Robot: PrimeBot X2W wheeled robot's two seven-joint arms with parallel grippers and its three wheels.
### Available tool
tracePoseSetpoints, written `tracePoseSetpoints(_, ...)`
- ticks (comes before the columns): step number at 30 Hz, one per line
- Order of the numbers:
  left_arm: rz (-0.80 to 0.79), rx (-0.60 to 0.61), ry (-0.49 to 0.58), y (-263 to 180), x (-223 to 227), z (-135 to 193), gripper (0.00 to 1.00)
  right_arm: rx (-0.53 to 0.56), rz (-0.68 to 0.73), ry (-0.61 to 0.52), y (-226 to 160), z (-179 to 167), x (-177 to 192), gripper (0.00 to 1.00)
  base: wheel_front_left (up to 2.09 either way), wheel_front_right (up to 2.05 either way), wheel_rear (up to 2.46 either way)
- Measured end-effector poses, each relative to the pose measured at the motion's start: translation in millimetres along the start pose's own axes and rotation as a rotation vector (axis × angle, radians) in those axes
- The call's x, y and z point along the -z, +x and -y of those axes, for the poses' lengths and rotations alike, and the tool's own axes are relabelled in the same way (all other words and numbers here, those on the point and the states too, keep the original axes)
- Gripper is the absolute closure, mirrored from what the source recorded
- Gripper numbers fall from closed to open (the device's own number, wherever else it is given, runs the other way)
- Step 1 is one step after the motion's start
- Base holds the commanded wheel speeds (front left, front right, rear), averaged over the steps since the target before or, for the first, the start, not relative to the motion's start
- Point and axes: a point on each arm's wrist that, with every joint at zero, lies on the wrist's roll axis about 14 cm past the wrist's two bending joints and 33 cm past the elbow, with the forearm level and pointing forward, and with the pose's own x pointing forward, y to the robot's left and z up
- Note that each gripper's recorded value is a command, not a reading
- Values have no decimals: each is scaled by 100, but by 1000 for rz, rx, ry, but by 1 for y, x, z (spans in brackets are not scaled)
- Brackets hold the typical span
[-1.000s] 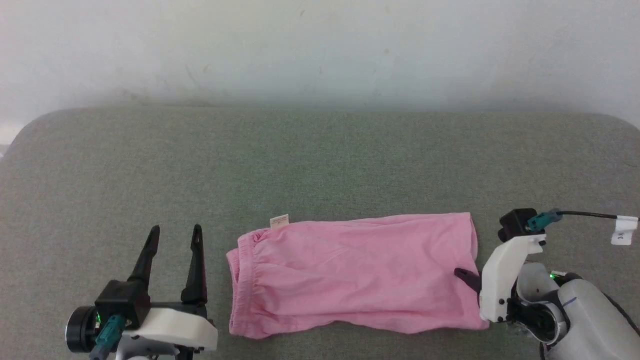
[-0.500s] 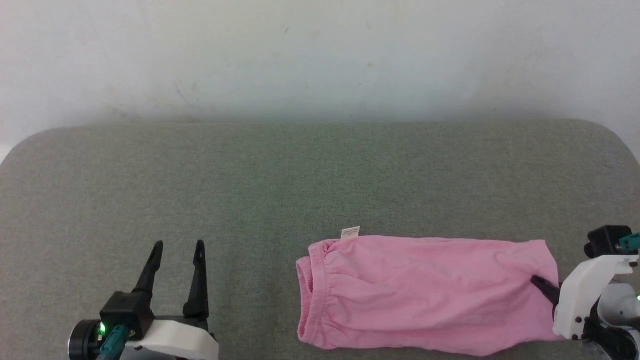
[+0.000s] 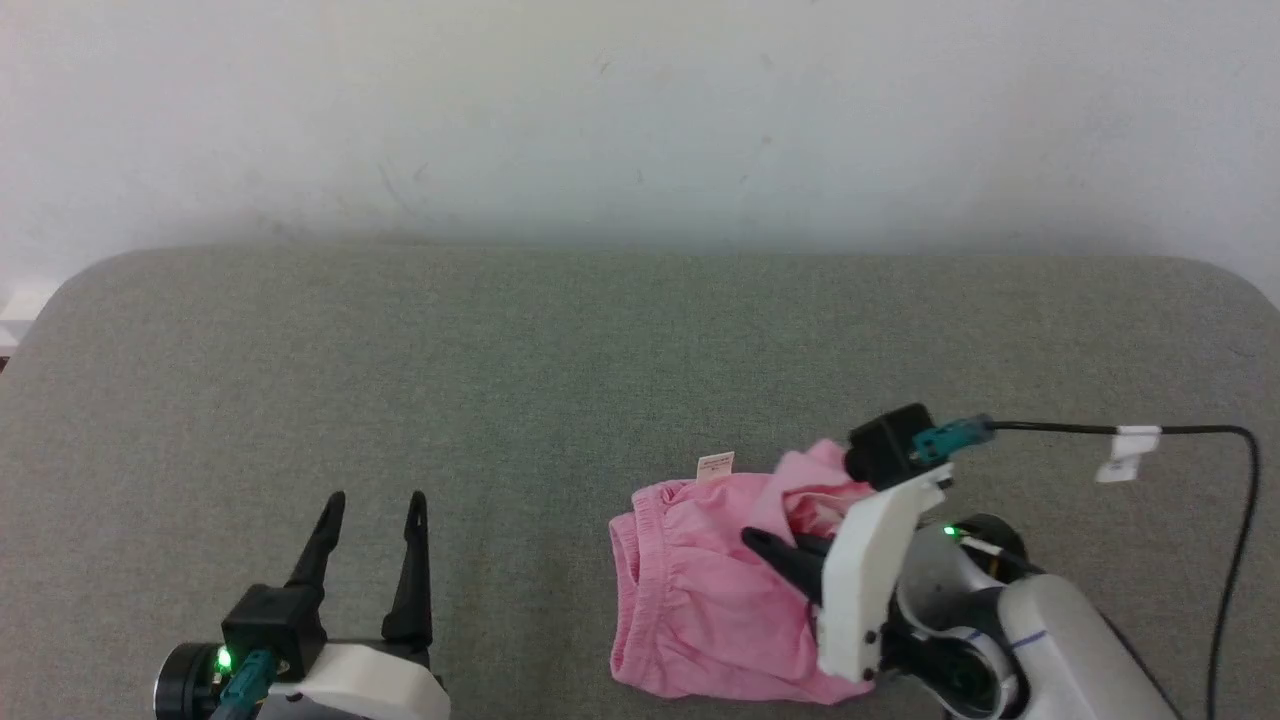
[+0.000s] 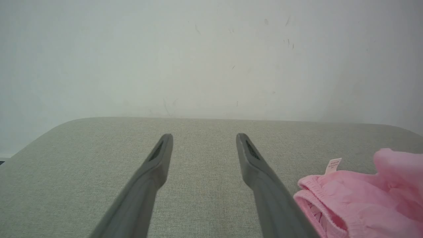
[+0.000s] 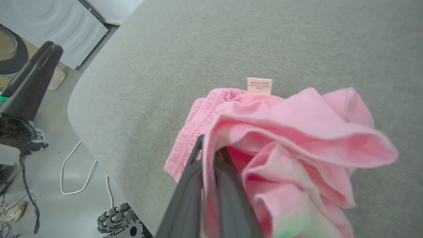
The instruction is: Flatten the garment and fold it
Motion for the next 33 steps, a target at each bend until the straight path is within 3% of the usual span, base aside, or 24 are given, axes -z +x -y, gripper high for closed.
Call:
tracePoseSetpoints(6, -26, 3, -3, 4, 6, 1, 0, -151, -64, -32, 34, -52, 16, 100, 0, 0, 0)
tracePoseSetpoints(7, -29, 4, -2, 5, 7, 1, 0, -163, -72, -36, 39, -55, 19, 96, 0, 0, 0)
tracePoseSetpoints(8, -30, 8, -4, 7, 8, 2, 0, -171, -77, -40, 43, -58, 23, 64, 0, 0, 0)
tracePoseSetpoints(9, -30, 9, -4, 8, 8, 2, 0, -182, -89, -44, 47, -61, 27, 16, 0, 0, 0)
tracePoseSetpoints(10, -33, 8, -5, 9, 9, 2, 0, -190, -92, -43, 51, -64, 30, 0, 0, 0, 0)
tracePoseSetpoints(14, -50, 2, -6, 11, 15, 2, 0, -225, -64, -109, 61, -76, 30, 0, 0, 0, 0)
tracePoseSetpoints(18, -60, 3, -13, 11, 19, 3, 0, -251, 7, -262, 59, -84, 17, 0, 0, 0, 0)
tracePoseSetpoints(25, -47, 14, -15, 14, 17, 7, 0, -208, 57, -530, 37, -62, 9, 0, 0, 0, 0)
tracePoseSetpoints(29, -37, 29, -23, 16, 14, 12, 0, -166, 125, -576, 17, -49, -10, 0, 0, 0, 0)
tracePoseSetpoints(33, -32, 35, -22, 17, 13, 15, 0, -95, 254, -519, -9, -31, -33, 0, 0, 0, 0)
